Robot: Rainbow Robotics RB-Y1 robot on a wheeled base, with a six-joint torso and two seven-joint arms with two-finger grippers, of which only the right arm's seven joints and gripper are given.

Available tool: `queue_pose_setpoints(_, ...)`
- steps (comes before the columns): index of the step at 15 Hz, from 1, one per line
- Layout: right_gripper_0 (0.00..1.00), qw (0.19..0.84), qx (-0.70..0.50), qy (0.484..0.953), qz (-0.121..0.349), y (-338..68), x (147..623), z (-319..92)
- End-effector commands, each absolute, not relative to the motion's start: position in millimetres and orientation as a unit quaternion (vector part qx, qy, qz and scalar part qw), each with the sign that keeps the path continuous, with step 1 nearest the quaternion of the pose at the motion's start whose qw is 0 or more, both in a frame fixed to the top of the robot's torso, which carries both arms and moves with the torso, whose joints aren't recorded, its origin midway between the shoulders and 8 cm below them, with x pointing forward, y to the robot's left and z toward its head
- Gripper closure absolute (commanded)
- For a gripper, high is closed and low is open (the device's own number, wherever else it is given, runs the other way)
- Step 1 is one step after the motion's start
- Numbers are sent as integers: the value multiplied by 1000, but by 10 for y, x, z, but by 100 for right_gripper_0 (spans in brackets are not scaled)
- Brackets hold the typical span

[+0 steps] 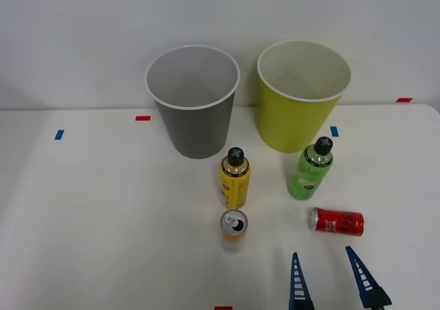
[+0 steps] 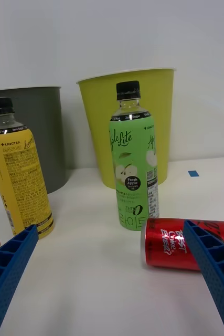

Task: Put cans in the gray bin, plastic bottles in the light green bin

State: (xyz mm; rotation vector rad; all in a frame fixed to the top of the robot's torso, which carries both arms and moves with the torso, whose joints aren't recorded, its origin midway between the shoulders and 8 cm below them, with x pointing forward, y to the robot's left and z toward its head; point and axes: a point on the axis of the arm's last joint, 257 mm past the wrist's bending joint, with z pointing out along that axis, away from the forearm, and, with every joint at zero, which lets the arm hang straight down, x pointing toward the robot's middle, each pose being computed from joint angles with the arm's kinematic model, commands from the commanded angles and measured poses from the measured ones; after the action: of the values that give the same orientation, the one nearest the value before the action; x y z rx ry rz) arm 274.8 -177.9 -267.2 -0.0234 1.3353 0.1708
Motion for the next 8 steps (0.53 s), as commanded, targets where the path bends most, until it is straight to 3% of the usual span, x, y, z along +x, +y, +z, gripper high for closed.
queue_pose_setpoints(1, 5, 782, -11, 618, 79, -1779, 2748, -2672)
queue_pose_setpoints(4, 5, 763, -16, 641, 81, -1756, 2681, -2905)
queue_pose_setpoints(8, 5, 787, 25, 610, 86, -1900, 2792, -2571)
